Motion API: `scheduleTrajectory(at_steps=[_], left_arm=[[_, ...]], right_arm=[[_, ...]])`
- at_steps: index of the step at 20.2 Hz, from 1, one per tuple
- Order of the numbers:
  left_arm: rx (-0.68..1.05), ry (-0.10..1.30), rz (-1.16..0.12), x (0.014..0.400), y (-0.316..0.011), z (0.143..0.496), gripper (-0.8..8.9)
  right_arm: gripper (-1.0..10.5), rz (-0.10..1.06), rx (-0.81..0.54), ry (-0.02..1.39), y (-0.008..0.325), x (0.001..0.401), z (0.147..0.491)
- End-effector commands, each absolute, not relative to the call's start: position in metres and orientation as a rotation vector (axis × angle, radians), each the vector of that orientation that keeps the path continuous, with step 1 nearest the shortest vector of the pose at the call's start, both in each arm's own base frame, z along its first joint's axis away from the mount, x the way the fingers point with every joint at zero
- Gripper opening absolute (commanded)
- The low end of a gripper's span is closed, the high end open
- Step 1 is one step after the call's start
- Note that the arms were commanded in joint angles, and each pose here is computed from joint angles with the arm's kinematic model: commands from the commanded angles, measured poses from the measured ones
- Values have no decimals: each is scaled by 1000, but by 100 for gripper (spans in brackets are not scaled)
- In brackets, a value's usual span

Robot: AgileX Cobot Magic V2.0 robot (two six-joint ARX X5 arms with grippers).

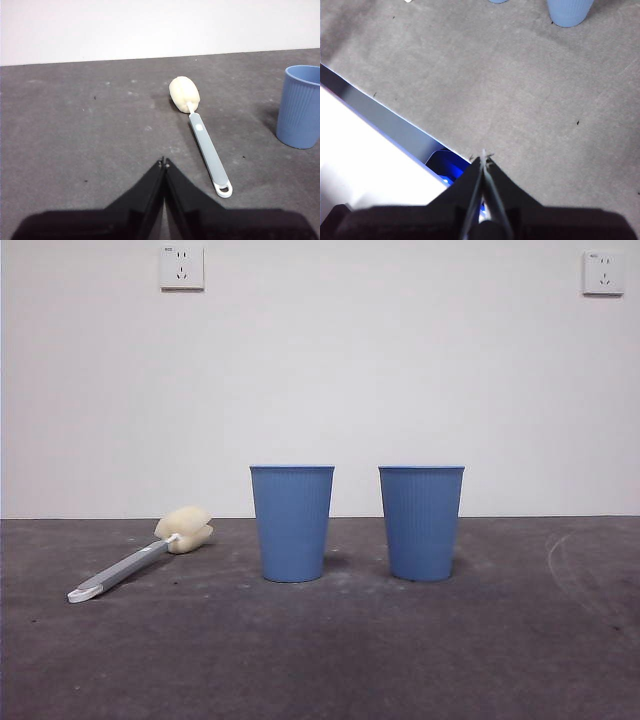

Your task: Pick up the cup brush,pick up the cup,insert the brush into the cup,clean the cup,put the cup brush back,put the cup back to the fixed position on the table

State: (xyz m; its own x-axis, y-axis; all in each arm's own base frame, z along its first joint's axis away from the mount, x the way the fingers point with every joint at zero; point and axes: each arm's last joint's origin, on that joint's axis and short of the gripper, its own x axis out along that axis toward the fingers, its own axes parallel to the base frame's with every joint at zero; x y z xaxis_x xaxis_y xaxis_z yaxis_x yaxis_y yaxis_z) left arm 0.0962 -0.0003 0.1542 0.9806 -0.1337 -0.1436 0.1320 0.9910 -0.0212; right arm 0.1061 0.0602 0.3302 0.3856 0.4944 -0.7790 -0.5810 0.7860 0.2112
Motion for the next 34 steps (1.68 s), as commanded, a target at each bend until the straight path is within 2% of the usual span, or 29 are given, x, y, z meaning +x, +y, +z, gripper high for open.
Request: scheduleTrajectory(at_steps=[1, 16, 19, 22, 25, 26, 28, 30, 34], left_arm=[[-33, 155, -126, 97, 0, 152, -4], [-41, 215, -125, 100, 0, 147, -4], [-42, 227, -125, 100, 0, 146, -4], [-44, 240, -125, 101, 0, 145, -4], [-45, 253, -124, 101, 0, 144, -4], [-46, 260, -124, 102, 0, 143, -4], [-48, 277, -124, 102, 0, 142, -4], [-50, 293, -124, 103, 0, 140, -4], [-53, 317, -124, 104, 1, 138, -4]], right_arm=[[0, 671, -118, 950, 60, 107, 330], [0, 586, -160, 934, 58, 109, 330], [0, 533, -217, 896, 54, 108, 332], [0, 496, -219, 751, 52, 110, 340], [0, 508, -136, 498, 46, 111, 350], [0, 524, -82, 359, 41, 107, 352], [0, 505, -35, 177, 31, 100, 344], [0, 401, -49, 95, 20, 93, 321], [0, 206, -75, 82, 7, 88, 273]])
